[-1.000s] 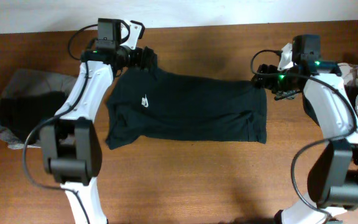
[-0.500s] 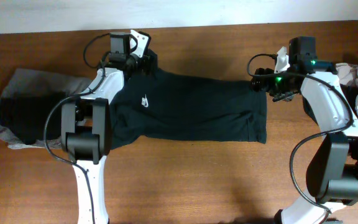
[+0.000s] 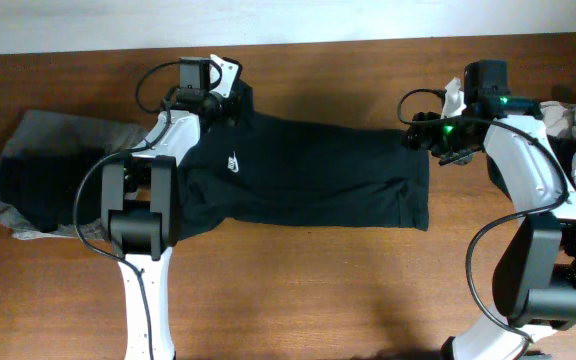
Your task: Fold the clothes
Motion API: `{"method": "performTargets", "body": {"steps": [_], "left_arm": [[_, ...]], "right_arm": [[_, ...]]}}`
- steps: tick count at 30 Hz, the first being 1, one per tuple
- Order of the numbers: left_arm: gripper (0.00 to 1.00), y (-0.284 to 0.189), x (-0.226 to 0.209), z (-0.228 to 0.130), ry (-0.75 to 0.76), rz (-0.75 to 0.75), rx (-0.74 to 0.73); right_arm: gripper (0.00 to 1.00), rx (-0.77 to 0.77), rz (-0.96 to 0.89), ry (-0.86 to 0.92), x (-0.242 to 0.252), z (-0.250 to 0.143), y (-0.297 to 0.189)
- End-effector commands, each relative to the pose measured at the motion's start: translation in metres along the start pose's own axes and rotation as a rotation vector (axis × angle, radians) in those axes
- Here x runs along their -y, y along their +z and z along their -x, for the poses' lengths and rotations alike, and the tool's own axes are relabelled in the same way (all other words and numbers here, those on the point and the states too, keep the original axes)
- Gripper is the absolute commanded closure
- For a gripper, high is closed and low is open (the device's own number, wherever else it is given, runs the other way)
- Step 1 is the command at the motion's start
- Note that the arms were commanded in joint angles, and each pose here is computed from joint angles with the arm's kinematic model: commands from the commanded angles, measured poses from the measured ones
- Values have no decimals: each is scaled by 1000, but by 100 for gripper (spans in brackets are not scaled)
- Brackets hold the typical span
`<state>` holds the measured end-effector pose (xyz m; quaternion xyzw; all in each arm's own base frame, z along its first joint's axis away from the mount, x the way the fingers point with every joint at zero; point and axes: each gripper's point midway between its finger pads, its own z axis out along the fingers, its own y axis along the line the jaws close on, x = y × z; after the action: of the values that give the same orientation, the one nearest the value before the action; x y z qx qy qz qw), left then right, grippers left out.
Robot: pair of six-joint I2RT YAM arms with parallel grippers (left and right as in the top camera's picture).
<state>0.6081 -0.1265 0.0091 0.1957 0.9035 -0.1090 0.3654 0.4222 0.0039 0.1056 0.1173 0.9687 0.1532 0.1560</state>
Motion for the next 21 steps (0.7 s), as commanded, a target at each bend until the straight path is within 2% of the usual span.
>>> {"method": "performTargets", "body": {"steps": [1,2,3,6,13,17,21], "left_arm": [[92,8,4,-15,-26,-30,-68],[98,4,4,-15,-32,-34,-88],[100,0,5,-13,-38,-38,-109],[100,-16,7,-2,-53,-48,-164],[100,-62,20,35,-59,-65,-230],[100,-74,27,40,-59,-73,-253],[100,-80,36,31,-63,-85,-306]], "right_arm": [[27,16,-37,-10,6,5,-1],[26,27,-68,-11,11,7,-1],[26,39,-99,-12,16,10,-2],[26,75,-157,-16,26,18,-3],[22,144,-157,-30,26,35,-3],[22,147,-155,-30,29,41,12],[22,107,-161,-22,39,38,44]]}}
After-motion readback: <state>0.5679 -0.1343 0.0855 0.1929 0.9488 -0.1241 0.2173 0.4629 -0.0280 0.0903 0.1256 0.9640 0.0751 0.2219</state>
